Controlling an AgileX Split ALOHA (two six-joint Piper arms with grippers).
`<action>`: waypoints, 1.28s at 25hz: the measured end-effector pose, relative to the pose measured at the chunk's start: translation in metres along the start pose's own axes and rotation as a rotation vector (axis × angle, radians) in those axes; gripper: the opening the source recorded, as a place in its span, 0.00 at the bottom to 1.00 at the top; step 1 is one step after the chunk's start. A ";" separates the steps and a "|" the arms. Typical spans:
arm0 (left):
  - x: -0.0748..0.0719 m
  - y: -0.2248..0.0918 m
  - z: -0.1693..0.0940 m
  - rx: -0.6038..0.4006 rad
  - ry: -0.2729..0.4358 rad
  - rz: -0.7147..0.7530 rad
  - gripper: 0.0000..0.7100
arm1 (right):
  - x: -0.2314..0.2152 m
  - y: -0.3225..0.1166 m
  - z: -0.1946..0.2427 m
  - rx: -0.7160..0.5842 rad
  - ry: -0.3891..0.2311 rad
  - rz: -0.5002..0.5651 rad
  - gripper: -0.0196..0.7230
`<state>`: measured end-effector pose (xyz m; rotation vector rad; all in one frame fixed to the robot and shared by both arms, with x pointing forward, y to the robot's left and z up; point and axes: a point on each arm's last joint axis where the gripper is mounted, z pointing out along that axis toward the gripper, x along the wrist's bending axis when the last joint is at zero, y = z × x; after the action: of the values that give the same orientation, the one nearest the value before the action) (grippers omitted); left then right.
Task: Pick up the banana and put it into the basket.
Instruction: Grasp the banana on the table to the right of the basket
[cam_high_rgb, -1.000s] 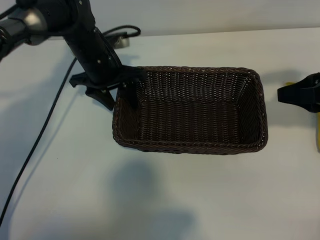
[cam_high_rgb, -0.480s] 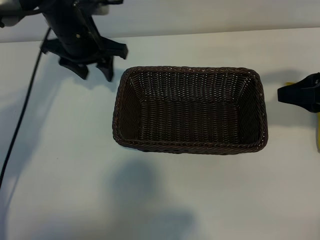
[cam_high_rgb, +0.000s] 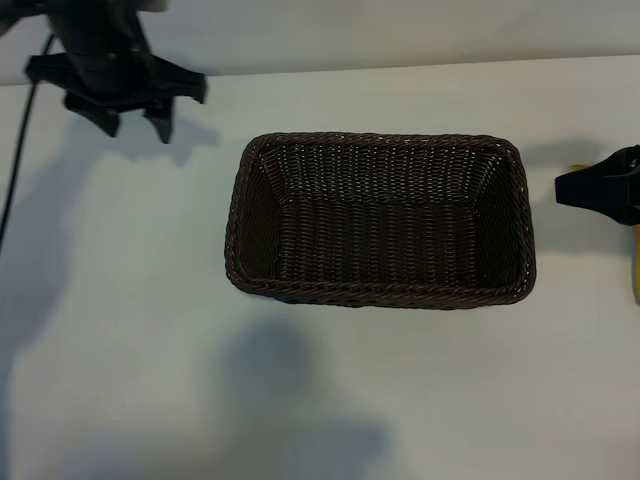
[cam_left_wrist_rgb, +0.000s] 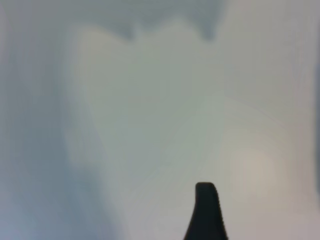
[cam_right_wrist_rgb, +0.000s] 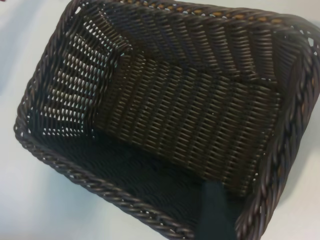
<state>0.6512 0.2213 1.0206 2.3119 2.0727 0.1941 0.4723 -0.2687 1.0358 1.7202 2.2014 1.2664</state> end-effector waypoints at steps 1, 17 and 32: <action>0.008 0.000 0.001 0.001 0.003 -0.017 0.80 | 0.000 0.000 0.000 0.000 0.000 0.000 0.72; 0.094 -0.006 -0.016 -0.037 0.103 -0.161 0.80 | 0.000 0.000 0.000 0.000 0.000 0.000 0.72; 0.087 -0.114 -0.075 -0.056 0.110 -0.094 0.80 | 0.000 0.000 0.000 0.000 0.000 0.000 0.72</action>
<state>0.5389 0.3154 1.0889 2.2143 2.1898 0.3794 0.4723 -0.2687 1.0358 1.7202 2.2014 1.2664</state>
